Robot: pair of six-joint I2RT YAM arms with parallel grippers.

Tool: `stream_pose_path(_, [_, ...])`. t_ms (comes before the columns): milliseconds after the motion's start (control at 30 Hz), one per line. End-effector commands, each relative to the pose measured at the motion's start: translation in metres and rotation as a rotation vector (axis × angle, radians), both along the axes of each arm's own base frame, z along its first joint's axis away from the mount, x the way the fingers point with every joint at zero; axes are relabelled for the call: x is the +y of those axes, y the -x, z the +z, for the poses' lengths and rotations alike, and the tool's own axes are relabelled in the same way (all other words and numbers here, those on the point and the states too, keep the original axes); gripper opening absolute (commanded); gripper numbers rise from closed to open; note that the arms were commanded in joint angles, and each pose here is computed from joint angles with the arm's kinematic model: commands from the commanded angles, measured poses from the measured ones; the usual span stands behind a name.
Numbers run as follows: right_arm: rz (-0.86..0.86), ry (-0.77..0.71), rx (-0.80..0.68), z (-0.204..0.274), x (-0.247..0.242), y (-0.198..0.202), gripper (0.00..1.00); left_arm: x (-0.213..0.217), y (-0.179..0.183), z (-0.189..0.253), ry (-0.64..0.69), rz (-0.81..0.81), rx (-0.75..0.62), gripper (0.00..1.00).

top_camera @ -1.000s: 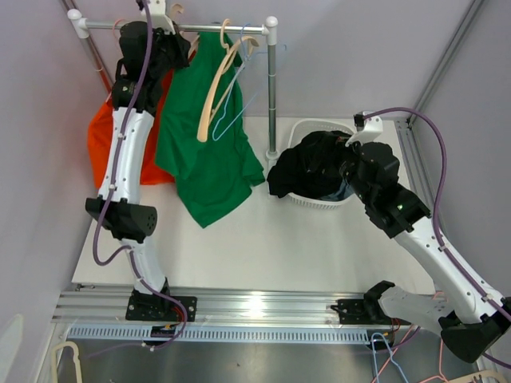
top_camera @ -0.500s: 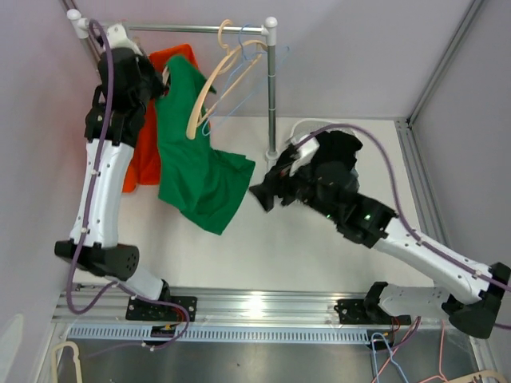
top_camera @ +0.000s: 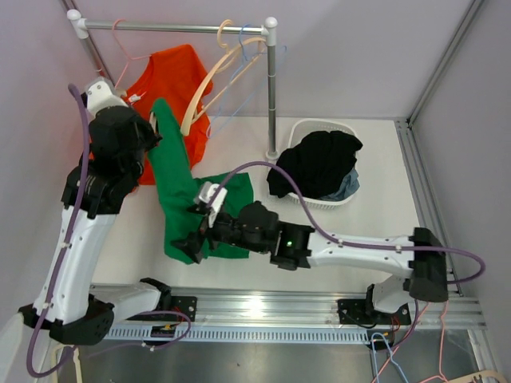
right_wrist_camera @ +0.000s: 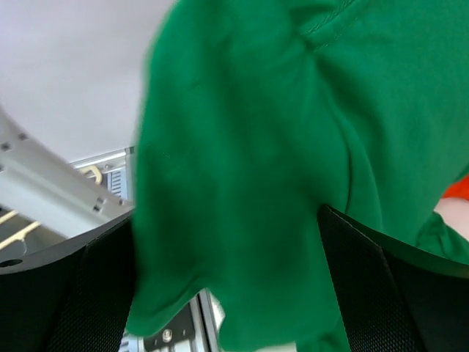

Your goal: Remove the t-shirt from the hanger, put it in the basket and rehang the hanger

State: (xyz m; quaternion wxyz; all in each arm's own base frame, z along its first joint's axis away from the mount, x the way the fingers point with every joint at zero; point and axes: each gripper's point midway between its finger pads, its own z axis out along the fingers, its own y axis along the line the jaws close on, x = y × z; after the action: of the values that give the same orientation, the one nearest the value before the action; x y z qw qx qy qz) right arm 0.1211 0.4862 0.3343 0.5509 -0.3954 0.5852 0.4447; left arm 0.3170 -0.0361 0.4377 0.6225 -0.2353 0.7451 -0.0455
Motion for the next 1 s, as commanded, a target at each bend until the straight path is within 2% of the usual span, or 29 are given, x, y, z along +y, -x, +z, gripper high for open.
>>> stream_pose_path(0, [-0.001, -0.135, -0.040, 0.039, 0.027, -0.002, 0.99, 0.000, 0.004, -0.002, 0.021, 0.023, -0.036, 0.01])
stream_pose_path(33, [-0.002, -0.132, -0.036, 0.037, 0.032, -0.002, 0.99, 0.000, 0.005, -0.004, 0.015, 0.021, -0.027, 0.01])
stream_pose_path(67, [-0.004, -0.137, -0.039, 0.043, 0.036, -0.004, 0.92, 0.002, 0.007, -0.005, 0.015, 0.028, -0.023, 0.01])
stream_pose_path(100, [0.002, -0.118, -0.039, 0.036, 0.043, -0.004, 0.44, 0.002, 0.009, -0.007, 0.014, 0.024, -0.015, 0.01])
stream_pose_path(133, [0.001, -0.114, -0.037, 0.036, 0.045, -0.004, 0.12, 0.001, 0.010, -0.007, 0.012, 0.017, -0.017, 0.01])
stream_pose_path(167, [-0.002, -0.110, -0.028, 0.035, 0.045, -0.003, 0.00, 0.000, 0.011, -0.002, 0.018, 0.007, -0.033, 0.00])
stream_pose_path(233, [0.025, -0.105, -0.031, 0.038, 0.041, 0.009, 0.00, -0.009, 0.004, -0.001, 0.010, -0.044, -0.051, 0.01])
stream_pose_path(267, [0.052, -0.094, -0.046, 0.037, 0.040, 0.028, 0.00, -0.009, 0.001, 0.003, -0.009, -0.045, -0.053, 0.00])
stream_pose_path(300, [0.037, -0.074, -0.043, 0.030, 0.037, 0.035, 0.00, -0.012, -0.014, -0.010, -0.036, -0.037, -0.001, 0.01])
stream_pose_path(333, [0.044, -0.065, -0.055, 0.031, 0.032, 0.046, 0.00, -0.012, -0.019, -0.003, -0.033, -0.028, 0.008, 0.01])
stream_pose_path(367, [0.076, -0.036, -0.066, 0.024, 0.031, 0.070, 0.00, -0.008, -0.020, -0.003, -0.040, -0.019, 0.045, 0.00])
stream_pose_path(433, [0.085, 0.004, -0.048, 0.002, 0.025, 0.090, 0.00, -0.022, -0.046, -0.031, -0.049, -0.061, 0.157, 0.01])
stream_pose_path(500, [0.128, 0.003, -0.010, -0.007, 0.022, 0.119, 0.00, -0.020, -0.052, -0.028, -0.041, -0.063, 0.189, 0.01])
stream_pose_path(600, [0.127, 0.048, 0.020, -0.038, 0.025, 0.135, 0.00, -0.025, -0.062, -0.039, -0.026, -0.108, 0.266, 0.01])
stream_pose_path(733, [0.105, 0.094, 0.002, -0.065, 0.030, 0.132, 0.00, -0.033, -0.057, -0.037, 0.010, -0.217, 0.351, 0.01])
stream_pose_path(833, [0.053, 0.096, -0.024, -0.062, 0.031, 0.117, 0.00, -0.023, -0.051, -0.040, 0.015, -0.207, 0.391, 0.00])
stream_pose_path(867, [0.034, 0.084, -0.022, -0.056, 0.030, 0.111, 0.00, -0.021, -0.034, -0.022, 0.023, -0.214, 0.331, 0.00])
stream_pose_path(900, [0.019, 0.063, -0.013, -0.047, 0.027, 0.104, 0.00, -0.023, -0.032, 0.001, 0.038, -0.231, 0.219, 0.01])
stream_pose_path(933, [-0.027, 0.059, 0.022, -0.046, 0.025, 0.083, 0.00, -0.025, -0.029, -0.031, 0.036, -0.248, 0.271, 0.01])
stream_pose_path(967, [-0.057, 0.057, 0.053, -0.044, 0.024, 0.069, 0.00, -0.036, -0.019, -0.016, 0.057, -0.320, 0.180, 0.01])
